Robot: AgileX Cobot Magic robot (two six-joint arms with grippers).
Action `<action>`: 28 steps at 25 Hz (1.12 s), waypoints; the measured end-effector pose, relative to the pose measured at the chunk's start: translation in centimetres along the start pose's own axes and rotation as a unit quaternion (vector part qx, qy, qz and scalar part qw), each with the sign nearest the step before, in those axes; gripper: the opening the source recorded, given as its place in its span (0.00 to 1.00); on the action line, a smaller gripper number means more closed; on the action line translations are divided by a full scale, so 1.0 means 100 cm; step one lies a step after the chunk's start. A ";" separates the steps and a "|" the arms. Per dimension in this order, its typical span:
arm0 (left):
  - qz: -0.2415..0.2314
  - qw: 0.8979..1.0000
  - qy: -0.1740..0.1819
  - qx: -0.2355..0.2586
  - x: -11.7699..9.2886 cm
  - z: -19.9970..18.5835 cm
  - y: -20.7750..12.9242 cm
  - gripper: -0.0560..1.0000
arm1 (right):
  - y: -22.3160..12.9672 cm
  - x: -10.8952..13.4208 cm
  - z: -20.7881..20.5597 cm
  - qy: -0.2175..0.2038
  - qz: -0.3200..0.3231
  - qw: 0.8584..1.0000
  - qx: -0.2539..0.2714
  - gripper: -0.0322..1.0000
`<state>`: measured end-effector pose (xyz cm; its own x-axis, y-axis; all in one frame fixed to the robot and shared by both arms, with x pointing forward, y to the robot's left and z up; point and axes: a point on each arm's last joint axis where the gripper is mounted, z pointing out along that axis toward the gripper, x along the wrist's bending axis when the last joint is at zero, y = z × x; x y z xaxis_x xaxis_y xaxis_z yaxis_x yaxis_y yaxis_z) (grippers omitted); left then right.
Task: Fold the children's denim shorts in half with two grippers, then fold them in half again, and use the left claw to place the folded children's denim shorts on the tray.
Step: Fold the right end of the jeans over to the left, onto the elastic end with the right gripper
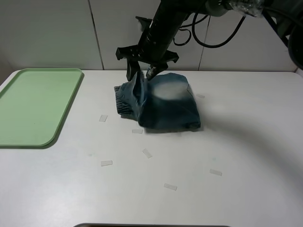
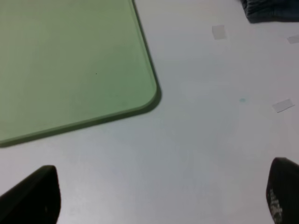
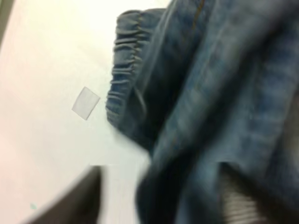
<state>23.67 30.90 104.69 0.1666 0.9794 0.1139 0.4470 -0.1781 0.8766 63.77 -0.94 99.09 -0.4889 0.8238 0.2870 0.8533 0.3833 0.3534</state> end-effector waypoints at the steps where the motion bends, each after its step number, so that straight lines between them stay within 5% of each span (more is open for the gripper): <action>1: 0.000 1.000 0.001 0.000 0.000 0.000 0.000 0.88 | 0.001 0.000 0.001 0.000 -0.008 1.000 -0.004 0.62; 6: 0.001 1.000 0.001 0.000 0.000 0.000 0.000 0.88 | 0.003 -0.002 0.001 -0.009 -0.035 0.999 -0.015 0.70; 14: 0.001 1.000 0.001 0.000 0.000 0.000 0.000 0.88 | 0.004 -0.025 -0.005 -0.085 -0.073 0.994 -0.010 0.70; 22: 0.001 1.000 0.001 0.000 0.000 0.000 0.000 0.88 | -0.002 -0.068 -0.057 -0.195 -0.044 0.979 0.022 0.70; 28: 0.001 1.000 0.001 -0.001 0.000 0.000 0.000 0.88 | -0.029 -0.082 -0.097 -0.213 -0.024 0.977 0.003 0.70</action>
<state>23.68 30.92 104.71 0.1650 0.9794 0.1164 0.4451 -0.1793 0.8773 63.56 -12.82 104.41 -0.4097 0.9034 -0.1270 0.8330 0.4272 0.3515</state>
